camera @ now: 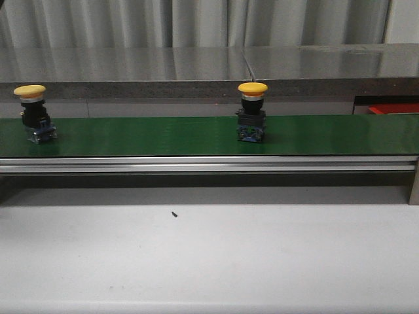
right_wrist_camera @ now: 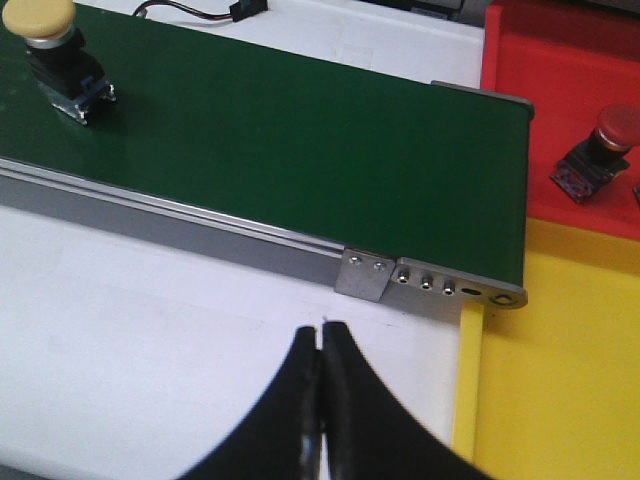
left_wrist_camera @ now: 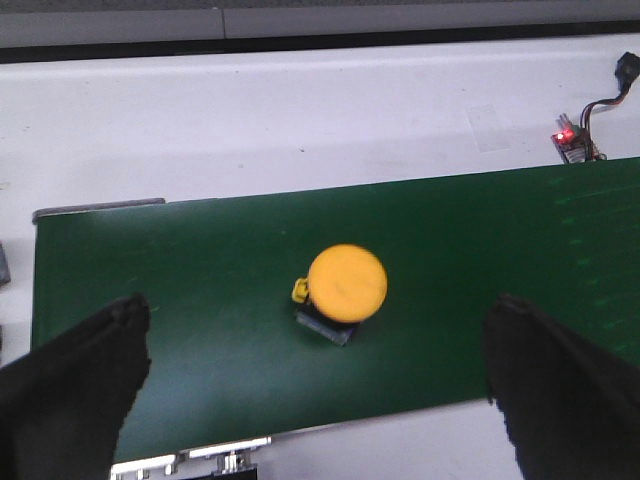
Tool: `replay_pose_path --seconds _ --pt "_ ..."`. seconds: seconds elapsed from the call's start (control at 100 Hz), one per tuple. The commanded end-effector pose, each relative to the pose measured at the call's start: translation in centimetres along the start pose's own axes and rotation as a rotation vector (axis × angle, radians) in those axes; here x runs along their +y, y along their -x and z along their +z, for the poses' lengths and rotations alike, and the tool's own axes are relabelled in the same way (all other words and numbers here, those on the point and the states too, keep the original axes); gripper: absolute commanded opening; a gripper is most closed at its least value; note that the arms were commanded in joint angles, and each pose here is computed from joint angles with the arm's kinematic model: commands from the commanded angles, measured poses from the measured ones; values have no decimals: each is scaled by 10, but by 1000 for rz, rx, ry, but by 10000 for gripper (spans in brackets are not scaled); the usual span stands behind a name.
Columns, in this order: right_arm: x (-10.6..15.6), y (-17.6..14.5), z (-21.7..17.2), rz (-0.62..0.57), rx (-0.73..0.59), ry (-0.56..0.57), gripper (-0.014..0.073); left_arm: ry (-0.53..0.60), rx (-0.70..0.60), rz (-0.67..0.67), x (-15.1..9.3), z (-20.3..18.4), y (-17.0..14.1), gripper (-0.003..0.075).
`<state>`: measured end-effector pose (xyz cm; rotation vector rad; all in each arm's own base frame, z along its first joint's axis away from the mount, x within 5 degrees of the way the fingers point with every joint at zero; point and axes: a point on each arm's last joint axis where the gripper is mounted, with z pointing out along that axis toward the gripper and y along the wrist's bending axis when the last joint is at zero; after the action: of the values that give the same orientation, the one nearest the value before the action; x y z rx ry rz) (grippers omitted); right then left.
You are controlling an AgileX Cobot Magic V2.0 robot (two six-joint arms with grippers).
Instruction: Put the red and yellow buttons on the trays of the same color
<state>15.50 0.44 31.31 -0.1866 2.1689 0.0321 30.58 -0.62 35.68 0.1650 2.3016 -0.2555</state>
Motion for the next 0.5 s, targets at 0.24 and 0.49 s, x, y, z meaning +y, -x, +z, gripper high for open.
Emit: replay_pose_path --seconds 0.24,0.49 --pt "-2 13 -6 -1 -92 -26 -67 83 -285 -4 -24 -78 -87 415" --pt "-2 17 -9 -5 -88 -19 211 94 -307 -5 -28 -85 -116 -19"
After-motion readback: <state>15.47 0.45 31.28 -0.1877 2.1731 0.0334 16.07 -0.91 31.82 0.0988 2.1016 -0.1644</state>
